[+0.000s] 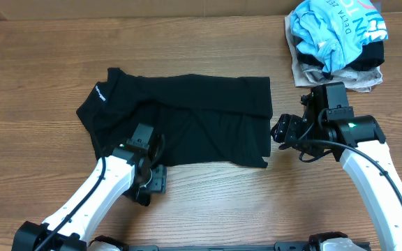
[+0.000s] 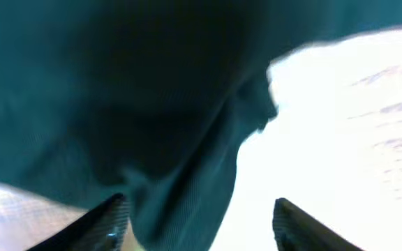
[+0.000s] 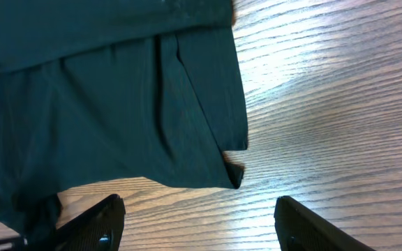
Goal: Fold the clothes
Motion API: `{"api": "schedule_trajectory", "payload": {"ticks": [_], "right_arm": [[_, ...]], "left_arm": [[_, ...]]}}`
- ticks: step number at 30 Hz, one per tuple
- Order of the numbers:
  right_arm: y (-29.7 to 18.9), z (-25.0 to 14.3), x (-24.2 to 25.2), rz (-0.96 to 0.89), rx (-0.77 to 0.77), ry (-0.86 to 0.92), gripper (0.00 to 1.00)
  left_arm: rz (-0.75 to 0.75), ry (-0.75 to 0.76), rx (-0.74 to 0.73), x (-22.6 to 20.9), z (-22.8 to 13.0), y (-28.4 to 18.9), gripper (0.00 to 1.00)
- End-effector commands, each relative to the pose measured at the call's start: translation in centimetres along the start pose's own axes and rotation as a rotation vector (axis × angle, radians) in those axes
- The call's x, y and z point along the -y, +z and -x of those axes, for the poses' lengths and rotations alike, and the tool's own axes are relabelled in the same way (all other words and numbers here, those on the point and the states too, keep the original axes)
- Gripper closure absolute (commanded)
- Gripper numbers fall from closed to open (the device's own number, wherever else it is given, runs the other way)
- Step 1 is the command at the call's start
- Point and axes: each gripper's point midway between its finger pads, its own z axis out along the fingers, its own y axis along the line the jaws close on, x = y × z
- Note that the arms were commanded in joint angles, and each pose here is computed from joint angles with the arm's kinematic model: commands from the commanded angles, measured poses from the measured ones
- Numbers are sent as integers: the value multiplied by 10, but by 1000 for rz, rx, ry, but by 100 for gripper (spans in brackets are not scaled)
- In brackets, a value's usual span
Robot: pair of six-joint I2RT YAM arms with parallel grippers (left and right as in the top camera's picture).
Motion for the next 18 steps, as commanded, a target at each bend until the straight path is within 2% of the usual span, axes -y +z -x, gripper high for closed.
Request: {"api": "schedule_trajectory", "payload": {"ticks": [1,10,12,15,18], "right_arm": [[2,0,2,-10,2,0,28],[2,3,1,-5,12,-6,25],[2,3,1,-5,13,-6,25],[2,4,0,-4,16,-7,25],[2,5,0,-1,21,-8,25]], "left_arm": [[43,113,41,-5,9,-2,39],[68,86,33,-12,3,14,42],[68,86,34,-12,3,14,46],[68,86,35,-12,3,14,64],[68,87,34,-11,4,16,92]]}}
